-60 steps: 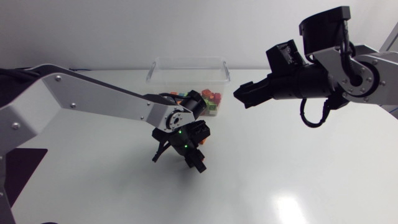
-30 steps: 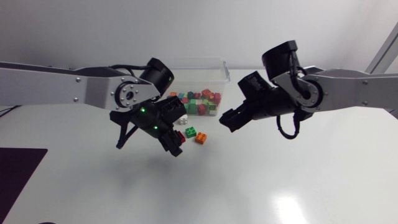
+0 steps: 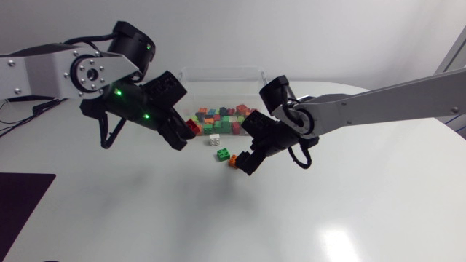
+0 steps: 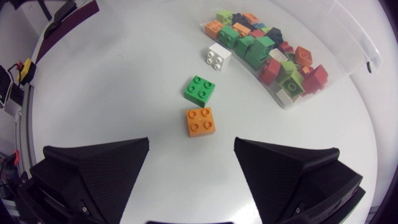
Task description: Place the duplo bricks in the container
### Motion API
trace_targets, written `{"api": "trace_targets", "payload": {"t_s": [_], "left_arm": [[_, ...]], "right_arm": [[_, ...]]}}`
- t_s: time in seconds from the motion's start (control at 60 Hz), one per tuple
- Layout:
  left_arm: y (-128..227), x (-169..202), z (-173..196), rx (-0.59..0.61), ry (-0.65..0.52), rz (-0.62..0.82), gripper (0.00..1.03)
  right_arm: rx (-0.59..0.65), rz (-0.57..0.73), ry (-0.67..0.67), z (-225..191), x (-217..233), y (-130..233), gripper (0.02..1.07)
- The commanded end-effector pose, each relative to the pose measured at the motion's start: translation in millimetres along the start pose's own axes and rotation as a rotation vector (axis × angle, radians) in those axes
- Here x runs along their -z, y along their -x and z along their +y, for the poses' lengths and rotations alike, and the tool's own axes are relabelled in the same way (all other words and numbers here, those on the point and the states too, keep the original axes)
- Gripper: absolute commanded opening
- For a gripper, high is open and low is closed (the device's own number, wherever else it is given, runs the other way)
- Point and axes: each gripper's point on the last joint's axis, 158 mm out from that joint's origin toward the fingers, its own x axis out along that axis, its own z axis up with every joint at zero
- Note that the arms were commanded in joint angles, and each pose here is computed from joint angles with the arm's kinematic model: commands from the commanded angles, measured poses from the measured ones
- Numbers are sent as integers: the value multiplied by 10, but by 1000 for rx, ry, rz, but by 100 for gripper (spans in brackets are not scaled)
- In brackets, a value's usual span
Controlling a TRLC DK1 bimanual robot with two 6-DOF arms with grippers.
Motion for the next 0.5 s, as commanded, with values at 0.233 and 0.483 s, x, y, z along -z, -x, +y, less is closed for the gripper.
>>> {"api": "trace_targets", "payload": {"t_s": [0.233, 0.483], "left_arm": [[414, -499, 661, -109, -11, -245, 19], [473, -765, 957, -168, -20, -351, 19]], "right_arm": [[-17, 52, 92, -75, -19, -310, 102], [-26, 87, 116, -168, 38, -530, 102]]}}
